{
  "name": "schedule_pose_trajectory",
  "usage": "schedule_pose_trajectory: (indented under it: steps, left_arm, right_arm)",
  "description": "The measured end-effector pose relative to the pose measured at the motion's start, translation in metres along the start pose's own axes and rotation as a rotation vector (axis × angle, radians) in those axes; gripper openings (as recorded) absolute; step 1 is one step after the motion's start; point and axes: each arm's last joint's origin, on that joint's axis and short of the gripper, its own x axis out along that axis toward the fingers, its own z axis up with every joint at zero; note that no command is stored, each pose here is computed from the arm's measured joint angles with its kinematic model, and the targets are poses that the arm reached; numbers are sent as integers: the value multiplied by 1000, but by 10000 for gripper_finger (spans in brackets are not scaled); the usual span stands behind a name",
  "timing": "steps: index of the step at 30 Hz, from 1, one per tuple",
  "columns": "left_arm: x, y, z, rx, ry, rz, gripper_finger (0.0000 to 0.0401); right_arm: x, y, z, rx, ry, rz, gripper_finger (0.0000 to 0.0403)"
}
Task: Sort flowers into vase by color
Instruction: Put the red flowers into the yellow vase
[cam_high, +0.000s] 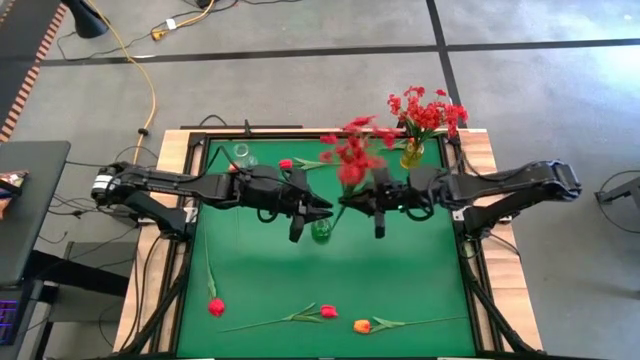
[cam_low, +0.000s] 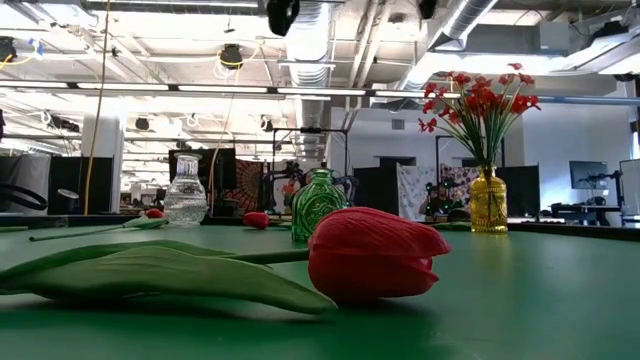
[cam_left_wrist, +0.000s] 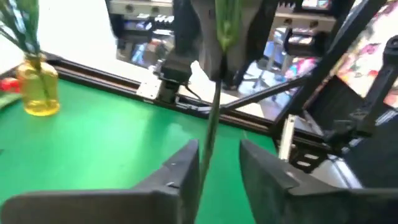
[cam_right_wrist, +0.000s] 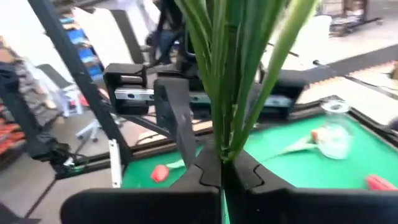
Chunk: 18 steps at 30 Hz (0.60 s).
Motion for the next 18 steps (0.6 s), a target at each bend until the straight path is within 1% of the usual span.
schedule_pose_trajectory:
  steps: [3, 5, 9, 11, 14, 16, 18]
  left_arm:
    - [-9, 2, 0, 5, 31, 54, 143]
    - [-16, 5, -1, 7, 61, 91, 159]
    - [-27, 7, 1, 8, 82, 130, 170]
    - [-29, 7, 1, 9, 85, 140, 171]
    - [-29, 7, 1, 9, 84, 158, 171]
    - [-29, 8, 1, 9, 85, 160, 171]
    - [-29, 8, 1, 9, 83, 164, 171]
  right_arm:
    - [-25, 0, 5, -11, 30, -81, 32]
    - [-43, -1, 8, -22, 43, -162, 32]
    - [-80, -5, 14, -48, 38, -331, 24]
    - [-97, -9, 16, -62, 13, -451, 24]
    - [-116, -18, 18, -77, -34, -667, 27]
    - [-124, -24, 18, -93, -50, -806, 29]
    - [-128, -30, 16, -122, -43, -910, 29]
